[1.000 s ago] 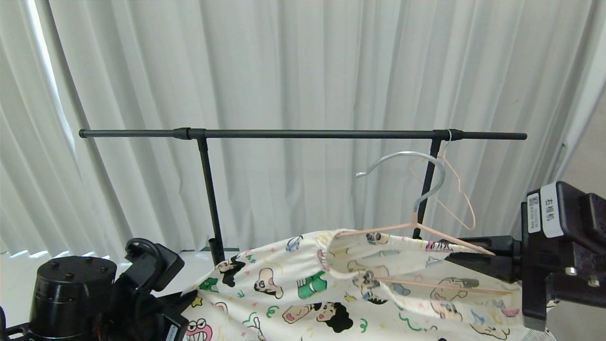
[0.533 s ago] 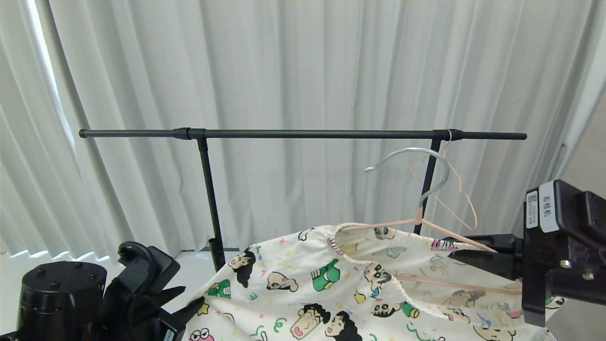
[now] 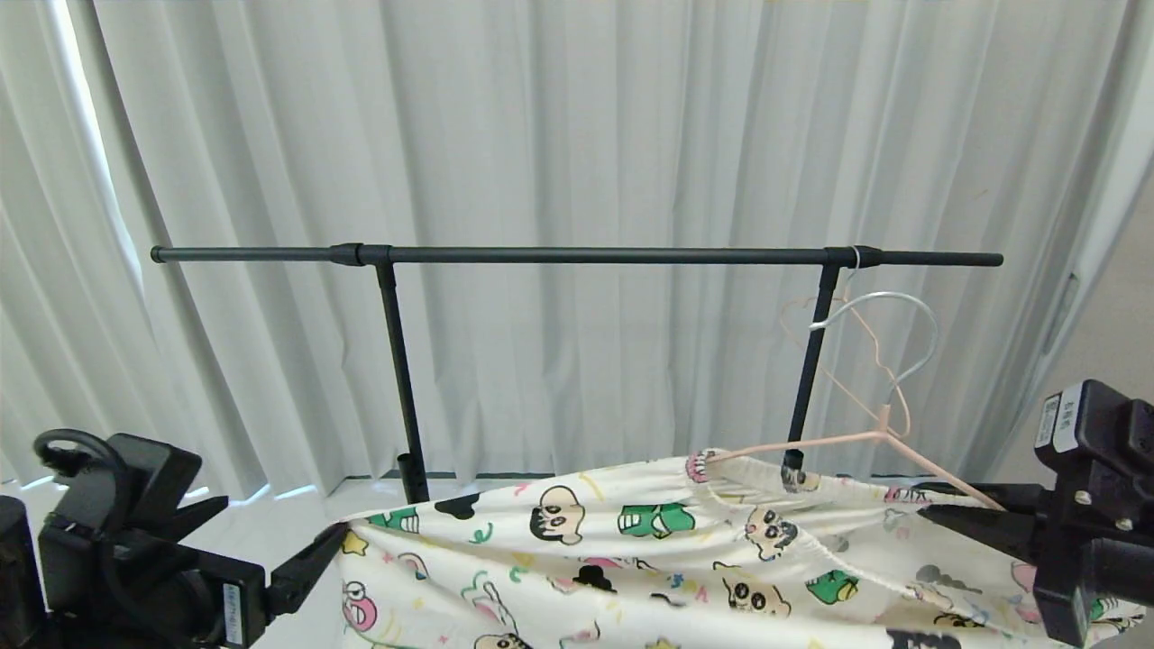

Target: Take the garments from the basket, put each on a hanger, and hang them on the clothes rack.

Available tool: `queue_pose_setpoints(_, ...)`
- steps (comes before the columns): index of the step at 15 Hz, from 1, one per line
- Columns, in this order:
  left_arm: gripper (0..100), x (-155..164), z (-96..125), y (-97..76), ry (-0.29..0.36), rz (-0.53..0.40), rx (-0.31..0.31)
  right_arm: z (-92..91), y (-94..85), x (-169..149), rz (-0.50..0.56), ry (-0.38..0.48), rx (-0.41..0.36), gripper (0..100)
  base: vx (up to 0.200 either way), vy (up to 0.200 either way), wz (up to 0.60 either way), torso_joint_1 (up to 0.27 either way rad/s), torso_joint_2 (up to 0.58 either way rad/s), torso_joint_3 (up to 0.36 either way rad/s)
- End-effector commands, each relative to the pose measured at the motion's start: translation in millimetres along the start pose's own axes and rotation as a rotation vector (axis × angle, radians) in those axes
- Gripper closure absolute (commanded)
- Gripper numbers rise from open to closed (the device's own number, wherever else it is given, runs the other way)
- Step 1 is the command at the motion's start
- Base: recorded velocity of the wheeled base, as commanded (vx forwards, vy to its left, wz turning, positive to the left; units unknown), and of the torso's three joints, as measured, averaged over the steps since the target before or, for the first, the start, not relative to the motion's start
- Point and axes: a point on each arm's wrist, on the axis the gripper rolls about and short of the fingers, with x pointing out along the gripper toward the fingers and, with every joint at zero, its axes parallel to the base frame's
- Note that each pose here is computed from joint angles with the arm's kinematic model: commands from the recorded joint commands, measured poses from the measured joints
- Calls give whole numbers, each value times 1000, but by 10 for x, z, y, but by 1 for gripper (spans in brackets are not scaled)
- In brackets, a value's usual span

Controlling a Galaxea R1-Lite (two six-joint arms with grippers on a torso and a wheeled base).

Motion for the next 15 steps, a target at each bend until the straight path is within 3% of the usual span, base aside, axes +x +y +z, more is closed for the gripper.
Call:
queue_pose_setpoints(1,0,-88,-22,138,-22,121,-41,-158,44,-122,-83,60,73,100,0,0,0,0,0,0)
queue_pose_setpoints(4,0,-88,-48,198,-3,190,-45,-255,64,-162,-177,183,178,100,0,0,0,0,0,0)
queue_pose_setpoints(6,0,-87,-54,202,8,215,-8,-275,44,-99,-224,222,238,100,0,0,0,0,0,0)
queue_pose_setpoints(9,0,-87,-59,202,15,214,48,-279,22,-41,-263,246,292,100,0,0,0,0,0,0)
queue_pose_setpoints(15,0,-91,-47,195,8,207,52,-92,-158,208,-308,246,371,100,0,0,0,0,0,0)
